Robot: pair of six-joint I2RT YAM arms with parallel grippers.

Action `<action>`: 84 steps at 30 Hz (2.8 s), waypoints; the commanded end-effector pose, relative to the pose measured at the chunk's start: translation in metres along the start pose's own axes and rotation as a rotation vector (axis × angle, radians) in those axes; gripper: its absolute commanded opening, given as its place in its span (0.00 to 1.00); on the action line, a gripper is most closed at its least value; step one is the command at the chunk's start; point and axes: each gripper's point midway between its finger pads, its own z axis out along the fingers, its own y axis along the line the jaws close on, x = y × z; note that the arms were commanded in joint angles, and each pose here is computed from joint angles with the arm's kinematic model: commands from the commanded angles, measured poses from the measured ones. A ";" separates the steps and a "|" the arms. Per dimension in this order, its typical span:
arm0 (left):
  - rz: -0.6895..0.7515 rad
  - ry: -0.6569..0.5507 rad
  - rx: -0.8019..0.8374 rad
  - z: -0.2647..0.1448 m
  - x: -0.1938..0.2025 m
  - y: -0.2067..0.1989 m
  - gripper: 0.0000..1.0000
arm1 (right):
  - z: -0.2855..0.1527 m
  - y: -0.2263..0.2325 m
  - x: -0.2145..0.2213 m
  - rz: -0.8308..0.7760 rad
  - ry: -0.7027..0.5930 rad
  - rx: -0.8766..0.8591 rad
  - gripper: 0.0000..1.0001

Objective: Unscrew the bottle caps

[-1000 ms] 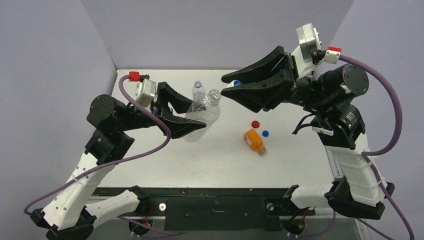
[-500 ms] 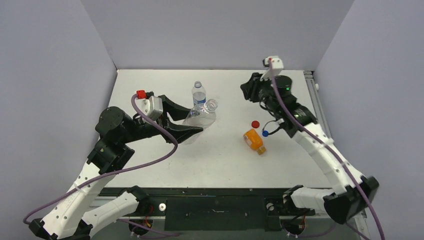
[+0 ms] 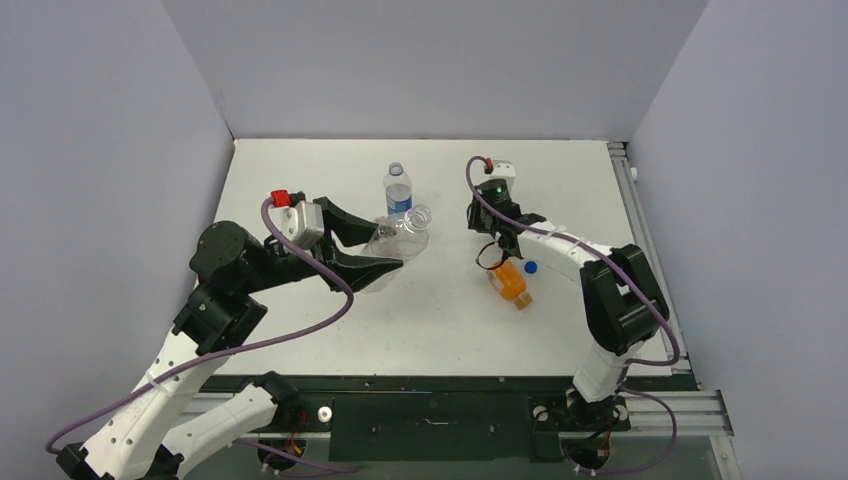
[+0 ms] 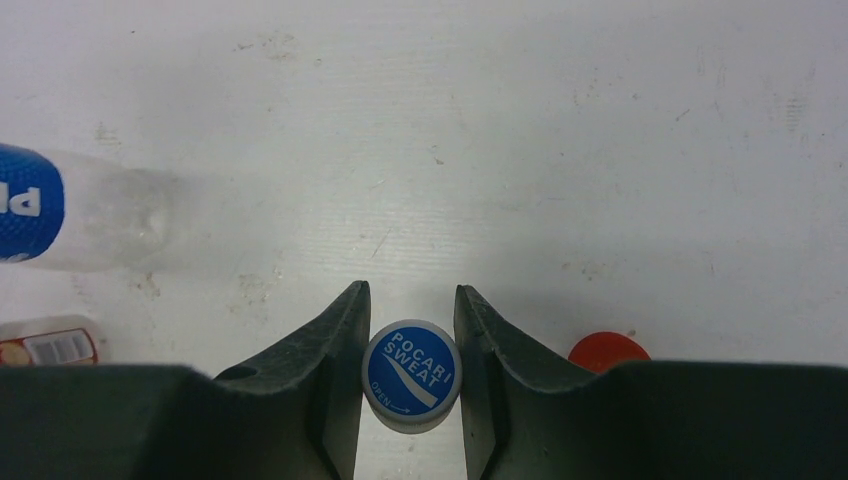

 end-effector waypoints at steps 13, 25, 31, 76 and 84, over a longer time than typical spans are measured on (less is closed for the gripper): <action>0.073 -0.052 0.006 0.000 -0.013 0.000 0.00 | 0.039 0.004 0.040 0.058 -0.003 0.126 0.30; 0.054 -0.055 -0.023 0.001 -0.014 0.006 0.00 | -0.007 0.006 0.006 0.068 -0.086 0.076 0.69; 0.065 -0.078 -0.057 0.003 -0.013 0.014 0.00 | -0.090 0.030 -0.090 0.106 -0.259 -0.067 0.69; 0.005 -0.039 -0.208 0.007 0.001 0.049 0.99 | -0.366 0.207 -0.157 -0.191 -0.457 -0.933 0.00; 0.124 0.132 -0.440 -0.037 0.023 0.073 0.97 | -0.271 0.174 -0.135 -0.310 -0.402 -0.623 0.00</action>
